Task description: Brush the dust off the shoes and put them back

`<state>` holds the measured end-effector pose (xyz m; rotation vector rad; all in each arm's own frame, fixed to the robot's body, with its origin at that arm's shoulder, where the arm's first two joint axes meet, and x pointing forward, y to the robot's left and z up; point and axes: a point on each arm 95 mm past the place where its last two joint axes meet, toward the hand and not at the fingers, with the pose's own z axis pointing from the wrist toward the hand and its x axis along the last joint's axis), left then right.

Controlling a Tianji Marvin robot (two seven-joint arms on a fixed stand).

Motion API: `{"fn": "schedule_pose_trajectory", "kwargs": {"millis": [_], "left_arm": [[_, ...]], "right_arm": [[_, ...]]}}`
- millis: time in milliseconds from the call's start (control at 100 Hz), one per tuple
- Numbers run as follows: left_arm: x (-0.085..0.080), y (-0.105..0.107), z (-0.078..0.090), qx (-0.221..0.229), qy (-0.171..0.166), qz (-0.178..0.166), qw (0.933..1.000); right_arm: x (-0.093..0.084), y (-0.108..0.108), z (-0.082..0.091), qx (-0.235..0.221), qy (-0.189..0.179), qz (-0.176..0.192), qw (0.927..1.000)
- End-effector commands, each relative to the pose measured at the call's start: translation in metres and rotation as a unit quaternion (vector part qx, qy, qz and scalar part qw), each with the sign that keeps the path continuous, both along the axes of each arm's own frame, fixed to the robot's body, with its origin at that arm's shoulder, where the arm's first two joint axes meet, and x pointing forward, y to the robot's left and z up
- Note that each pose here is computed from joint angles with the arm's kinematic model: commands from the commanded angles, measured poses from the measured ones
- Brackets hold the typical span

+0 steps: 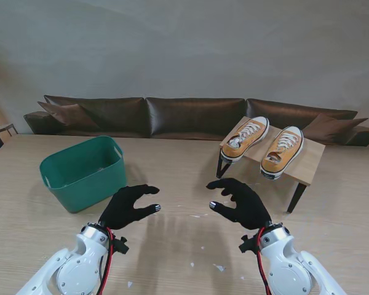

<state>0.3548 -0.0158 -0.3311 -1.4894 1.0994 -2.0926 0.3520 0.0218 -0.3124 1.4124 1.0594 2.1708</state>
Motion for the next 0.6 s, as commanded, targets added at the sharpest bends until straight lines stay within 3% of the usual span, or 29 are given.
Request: {"fn": "schedule_pose_trajectory", "kwargs": {"millis": [0,230,590], "left_arm": [[-0.002,-0.006,0.0,-0.005,0.007,-0.005,0.9999],[-0.003,-0.01,-0.002,-0.02,0.013,-0.005,0.9997],[-0.002,-0.012,-0.005,-0.04,0.024,0.003,0.9989]], "right_arm": [[-0.002,0.003,-0.009,0.001,0.014,0.006,0.9999],[0.0,0.0,-0.022,-0.005,0.019,-0.003,0.9998],[0.007,0.001,-0.021,0.004,0.03,-0.011,0.9995]]}}
